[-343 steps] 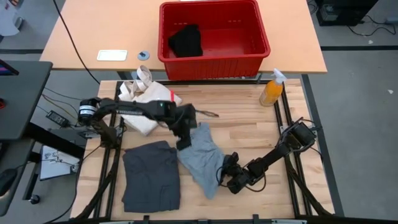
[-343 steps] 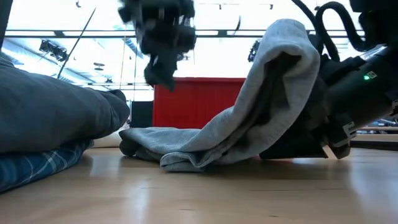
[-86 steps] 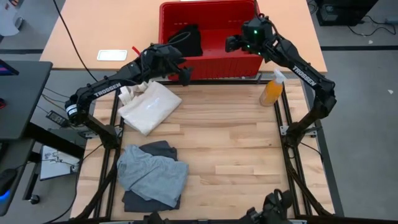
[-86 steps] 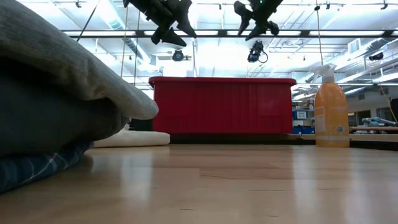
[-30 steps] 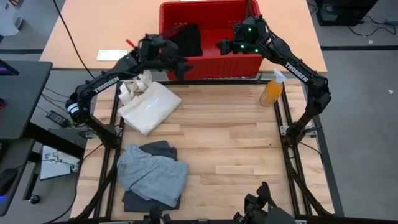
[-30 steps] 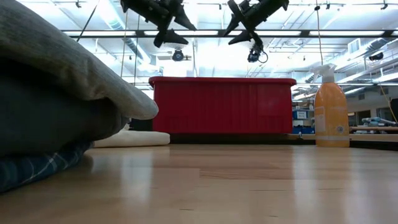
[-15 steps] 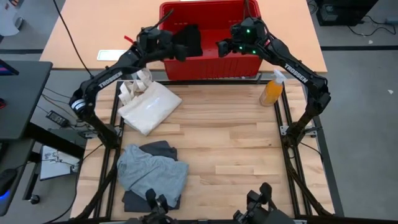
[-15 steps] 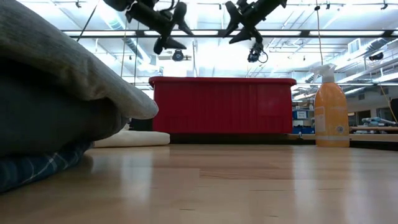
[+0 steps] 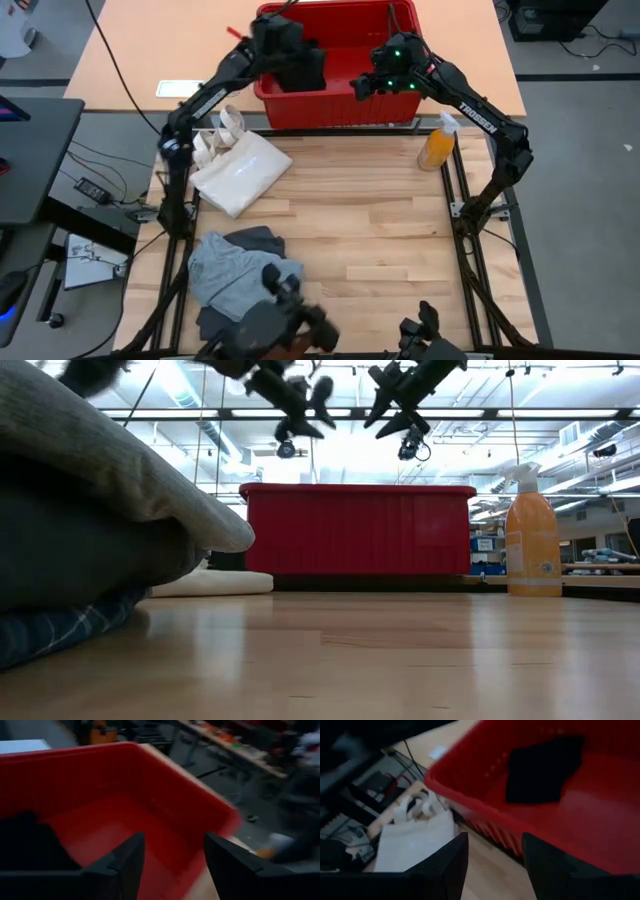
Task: Fold Laundry from Bin
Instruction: Remove the black t-shirt from the red organizer bin and put it on the pile of clothes on the table
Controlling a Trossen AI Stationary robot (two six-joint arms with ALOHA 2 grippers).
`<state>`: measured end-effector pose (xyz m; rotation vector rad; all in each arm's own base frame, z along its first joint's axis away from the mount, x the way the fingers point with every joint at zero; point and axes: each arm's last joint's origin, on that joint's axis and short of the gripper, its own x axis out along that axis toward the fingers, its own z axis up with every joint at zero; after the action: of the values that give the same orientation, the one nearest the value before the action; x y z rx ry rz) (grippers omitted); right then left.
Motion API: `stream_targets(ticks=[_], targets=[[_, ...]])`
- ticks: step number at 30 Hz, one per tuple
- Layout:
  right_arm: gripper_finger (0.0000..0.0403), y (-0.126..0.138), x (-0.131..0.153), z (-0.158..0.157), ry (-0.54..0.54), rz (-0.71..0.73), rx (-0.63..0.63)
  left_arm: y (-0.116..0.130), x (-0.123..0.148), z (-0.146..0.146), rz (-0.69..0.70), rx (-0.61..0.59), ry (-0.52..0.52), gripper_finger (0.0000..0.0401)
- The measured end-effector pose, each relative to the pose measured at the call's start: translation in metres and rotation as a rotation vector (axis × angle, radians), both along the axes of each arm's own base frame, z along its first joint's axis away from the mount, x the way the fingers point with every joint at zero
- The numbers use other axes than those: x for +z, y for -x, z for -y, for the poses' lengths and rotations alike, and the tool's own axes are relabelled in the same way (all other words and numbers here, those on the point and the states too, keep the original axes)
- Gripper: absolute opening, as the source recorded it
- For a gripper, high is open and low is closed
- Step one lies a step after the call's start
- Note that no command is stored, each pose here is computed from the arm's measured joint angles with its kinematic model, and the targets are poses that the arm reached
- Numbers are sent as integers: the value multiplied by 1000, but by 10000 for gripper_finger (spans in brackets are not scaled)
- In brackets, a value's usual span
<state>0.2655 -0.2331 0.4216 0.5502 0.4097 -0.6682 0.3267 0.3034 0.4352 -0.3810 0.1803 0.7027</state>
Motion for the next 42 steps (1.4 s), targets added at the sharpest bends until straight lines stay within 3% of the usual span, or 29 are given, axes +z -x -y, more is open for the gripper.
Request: stream_targets(ticks=[8, 12, 18, 21, 24, 27, 28, 32, 38, 42], targets=[[190, 28, 19, -21, 124, -132, -24, -34, -69, -54, -51, 142, 24, 186], [190, 41, 28, -32, 188, -186, -6, -39, -103, -77, -77, 259, 42, 174], [190, 43, 28, -33, 240, -233, 21, -35, -115, -91, -71, 347, 36, 153], [190, 39, 26, -29, 253, -245, 33, -38, -106, -94, -24, 390, -74, 151], [190, 34, 22, -24, 257, -251, 36, -42, -89, -97, 52, 427, -289, 151], [190, 33, 19, -19, 245, -234, 21, -45, -91, -103, 14, 463, -447, 151], [190, 32, 18, -18, 249, -230, 19, -45, -99, -108, -29, 477, -457, 151], [190, 31, 9, -11, 246, -226, 1, -45, -146, -127, -159, 481, -361, 151], [190, 32, -4, 1, 200, -170, -54, -28, -199, -142, -303, 443, -65, 151], [190, 33, -11, 7, 172, -128, -55, -19, -215, -143, -370, 422, 58, 150]])
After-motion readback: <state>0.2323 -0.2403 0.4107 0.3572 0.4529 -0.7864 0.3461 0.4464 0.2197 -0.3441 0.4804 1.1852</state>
